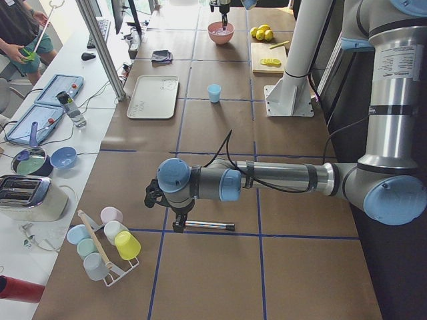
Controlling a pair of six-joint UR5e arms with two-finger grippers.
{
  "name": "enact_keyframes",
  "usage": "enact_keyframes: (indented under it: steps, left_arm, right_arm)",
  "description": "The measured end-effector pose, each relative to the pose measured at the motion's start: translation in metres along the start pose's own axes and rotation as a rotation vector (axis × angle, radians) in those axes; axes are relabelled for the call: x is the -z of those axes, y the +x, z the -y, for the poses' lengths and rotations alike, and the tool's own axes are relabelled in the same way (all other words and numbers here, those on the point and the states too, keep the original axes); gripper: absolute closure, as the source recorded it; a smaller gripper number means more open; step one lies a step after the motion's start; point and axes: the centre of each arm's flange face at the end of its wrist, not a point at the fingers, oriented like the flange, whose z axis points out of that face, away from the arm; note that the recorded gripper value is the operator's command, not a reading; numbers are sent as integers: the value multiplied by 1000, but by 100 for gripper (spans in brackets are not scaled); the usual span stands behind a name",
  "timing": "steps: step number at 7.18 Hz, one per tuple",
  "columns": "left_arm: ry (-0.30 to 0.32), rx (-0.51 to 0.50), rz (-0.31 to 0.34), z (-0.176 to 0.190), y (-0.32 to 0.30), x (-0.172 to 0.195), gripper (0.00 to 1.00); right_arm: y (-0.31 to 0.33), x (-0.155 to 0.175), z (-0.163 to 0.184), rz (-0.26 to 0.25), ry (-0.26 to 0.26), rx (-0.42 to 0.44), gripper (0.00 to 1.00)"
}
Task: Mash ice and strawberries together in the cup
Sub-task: 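Carry the ice cube with the right gripper over the cup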
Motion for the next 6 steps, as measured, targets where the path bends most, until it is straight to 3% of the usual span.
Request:
enact_keyframes:
  steps: [2,3,6]
  left_arm:
    - [-2,3,-3,-1,-2,-1,0]
    - [-4,5,-4,-1,-3,-2,0]
    - [-6,6,-3,-1,-4,-4,0]
  right_arm:
    - [-45,56,27,39,58,4,99]
    - [-82,75,49,74,63,9,98]
    - [-279,83,109,159,39,-46,98]
